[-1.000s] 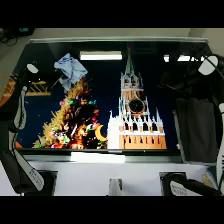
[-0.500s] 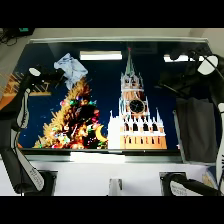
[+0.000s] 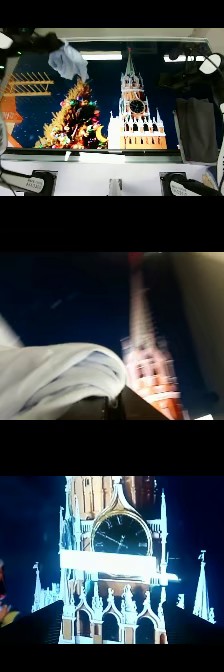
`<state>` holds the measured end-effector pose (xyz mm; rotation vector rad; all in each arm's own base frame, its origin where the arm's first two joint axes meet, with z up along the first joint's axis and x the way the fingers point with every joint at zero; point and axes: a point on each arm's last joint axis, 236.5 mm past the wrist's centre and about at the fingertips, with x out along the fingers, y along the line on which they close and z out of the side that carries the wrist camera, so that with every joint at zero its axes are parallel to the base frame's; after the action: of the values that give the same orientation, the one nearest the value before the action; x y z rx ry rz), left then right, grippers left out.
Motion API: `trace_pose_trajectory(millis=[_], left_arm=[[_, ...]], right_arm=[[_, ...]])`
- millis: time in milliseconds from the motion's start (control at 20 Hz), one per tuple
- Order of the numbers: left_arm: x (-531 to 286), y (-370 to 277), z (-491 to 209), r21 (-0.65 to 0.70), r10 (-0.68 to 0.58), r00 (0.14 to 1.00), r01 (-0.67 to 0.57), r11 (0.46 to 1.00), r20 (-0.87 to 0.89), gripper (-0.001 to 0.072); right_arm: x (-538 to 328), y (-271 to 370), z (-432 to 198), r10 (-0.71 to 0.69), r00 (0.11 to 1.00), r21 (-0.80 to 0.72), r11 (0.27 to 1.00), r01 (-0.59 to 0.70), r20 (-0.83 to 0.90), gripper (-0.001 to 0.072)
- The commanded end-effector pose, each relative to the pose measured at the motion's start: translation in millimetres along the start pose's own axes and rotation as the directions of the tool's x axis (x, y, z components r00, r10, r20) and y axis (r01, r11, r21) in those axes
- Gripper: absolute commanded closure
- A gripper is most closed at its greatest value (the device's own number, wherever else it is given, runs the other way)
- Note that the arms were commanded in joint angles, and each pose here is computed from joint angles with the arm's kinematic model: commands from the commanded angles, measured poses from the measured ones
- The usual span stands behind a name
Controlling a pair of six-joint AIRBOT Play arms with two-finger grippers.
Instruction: Fold the shirts.
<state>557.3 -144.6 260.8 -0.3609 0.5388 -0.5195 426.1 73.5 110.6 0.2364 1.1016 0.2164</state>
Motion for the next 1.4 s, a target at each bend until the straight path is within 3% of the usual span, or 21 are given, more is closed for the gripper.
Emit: trace_pose_trajectory(millis=[0,100,250,450,600,650,700,750,800,900,1000,1050,1200,1350], left_arm=[[-122.9,-141.3,45.8,0.267,-0.09,0.977,0.035,0.963,0.194,0.0673],[-167.1,-173.4,31.5,0.282,-0.045,0.978,-0.015,0.959,0.205,0.0673],[-179.8,-184.0,-32.6,0.301,0.036,0.998,-0.053,0.952,0.061,0.0672],[-104.0,-168.5,-170.8,0.292,0.099,0.958,-0.018,0.956,-0.267,0.0671],[-31.2,-178.9,-277.4,0.155,-0.013,0.911,0.084,0.984,-0.412,0.0667],[-16.3,-184.5,-313.6,0.064,-0.059,0.878,0.101,0.993,-0.475,0.0526],[-9.7,-189.2,-346.9,-0.019,-0.091,0.828,0.097,0.995,-0.553,0.0115],[-10.3,-194.5,-373.3,-0.09,-0.122,0.764,0.084,0.992,-0.634,-0.0006],[-15.3,-194.1,-384.9,-0.083,-0.127,0.718,0.096,0.992,-0.684,-0.0007],[-29.7,-158.7,-368.7,0.075,-0.009,0.697,0.091,0.993,-0.717,-0.0007],[-48.0,-77.7,-308.8,0.258,0.234,0.737,-0.084,0.963,-0.635,-0.0007],[-58.6,-40.0,-279.5,0.282,0.32,0.75,-0.185,0.942,-0.578,-0.0006],[-80.5,50.1,-246.6,0.093,0.392,0.738,-0.412,0.906,-0.549,-0.0004],[-69.8,92.0,-287.9,-0.165,0.254,0.706,-0.467,0.869,-0.662,-0.0004]], right_arm=[[-29.5,9.1,-6.4,0.005,1.0,-0.075,0.997,-0.004,0.012,0.0058],[-64.8,13.0,-8.5,-0.015,0.997,-0.104,0.994,0.022,0.073,0.0058],[-129.4,27.1,-9.9,-0.013,0.974,-0.143,0.989,0.046,0.225,0.0059],[-172.5,37.2,-30.1,-0.005,0.96,-0.063,0.998,0.024,0.282,0.006],[-164.5,33.2,-57.9,-0.02,0.986,-0.034,0.999,0.026,0.168,0.006],[-159.3,31.1,-64.1,-0.024,0.99,-0.018,1.0,0.026,0.14,0.006],[-153.9,28.9,-69.3,-0.027,0.993,-0.011,1.0,0.029,0.115,0.006],[-147.4,26.6,-74.1,-0.03,0.995,-0.004,1.0,0.03,0.092,0.006],[-140.7,24.3,-78.7,-0.032,0.997,0.006,0.999,0.031,0.071,0.006],[-124.5,18.9,-89.9,-0.035,0.999,0.039,0.999,0.035,0.021,0.006],[-107.4,19.1,-101.8,-0.013,1.0,0.062,0.998,0.015,-0.027,0.006],[-98.2,22.8,-106.4,0.014,0.999,0.075,0.997,-0.011,-0.043,0.006],[-68.5,36.1,-110.8,0.112,0.993,0.149,0.983,-0.104,-0.042,0.006],[-42.2,43.5,-121.5,0.182,0.982,0.216,0.962,-0.167,-0.053,0.0061]])
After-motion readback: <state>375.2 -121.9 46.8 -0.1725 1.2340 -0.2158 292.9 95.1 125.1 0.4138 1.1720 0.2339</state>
